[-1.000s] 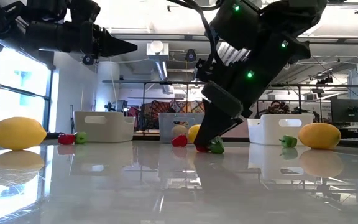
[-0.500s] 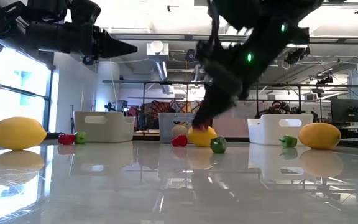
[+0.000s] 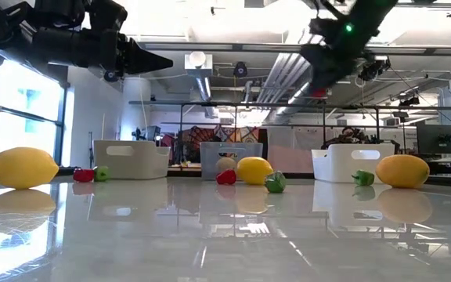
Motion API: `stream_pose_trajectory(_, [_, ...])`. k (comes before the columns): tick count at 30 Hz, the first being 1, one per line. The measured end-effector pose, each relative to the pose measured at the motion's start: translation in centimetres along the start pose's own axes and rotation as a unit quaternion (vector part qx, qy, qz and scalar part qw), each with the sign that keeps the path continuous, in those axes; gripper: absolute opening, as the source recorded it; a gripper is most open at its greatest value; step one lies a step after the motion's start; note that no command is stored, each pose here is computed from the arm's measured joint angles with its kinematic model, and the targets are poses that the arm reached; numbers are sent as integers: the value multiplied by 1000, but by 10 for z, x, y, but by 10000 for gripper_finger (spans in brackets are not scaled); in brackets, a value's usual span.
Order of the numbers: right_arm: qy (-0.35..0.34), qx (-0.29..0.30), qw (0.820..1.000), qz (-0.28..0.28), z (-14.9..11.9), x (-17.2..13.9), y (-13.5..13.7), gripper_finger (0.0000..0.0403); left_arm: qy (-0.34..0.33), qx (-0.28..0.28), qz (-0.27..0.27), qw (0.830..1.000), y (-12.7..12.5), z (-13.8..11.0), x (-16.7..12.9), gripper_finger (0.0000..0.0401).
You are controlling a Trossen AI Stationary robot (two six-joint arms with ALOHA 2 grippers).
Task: Sort produce into baskets
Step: Put the center red bell pepper into the white bin
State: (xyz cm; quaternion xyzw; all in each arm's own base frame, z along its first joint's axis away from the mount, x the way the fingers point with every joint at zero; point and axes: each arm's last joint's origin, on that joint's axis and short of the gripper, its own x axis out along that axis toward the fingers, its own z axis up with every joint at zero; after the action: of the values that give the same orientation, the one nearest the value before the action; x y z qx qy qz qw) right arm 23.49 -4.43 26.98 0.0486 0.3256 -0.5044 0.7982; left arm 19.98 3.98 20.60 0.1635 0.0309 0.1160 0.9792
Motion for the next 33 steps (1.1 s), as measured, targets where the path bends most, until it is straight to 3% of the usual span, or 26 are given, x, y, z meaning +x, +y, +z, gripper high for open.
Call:
stream_pose_trajectory(7, [57,66,992,-91,-7,53,-55,140,0,0,0,1000,0,0,0,0])
stream_pose_trajectory(15, [85,151,983,-67,-30,104,-92,140,1,1,5,1000,0,0,0,0])
stream_pose_trajectory(22, [98,174,977,-81,-51,118,-107,140,3,1,8,1000,0,0,0,0])
stream_pose_trajectory(33, [75,170,979,-81,-52,123,-110,140,3,1,8,1000,0,0,0,0])
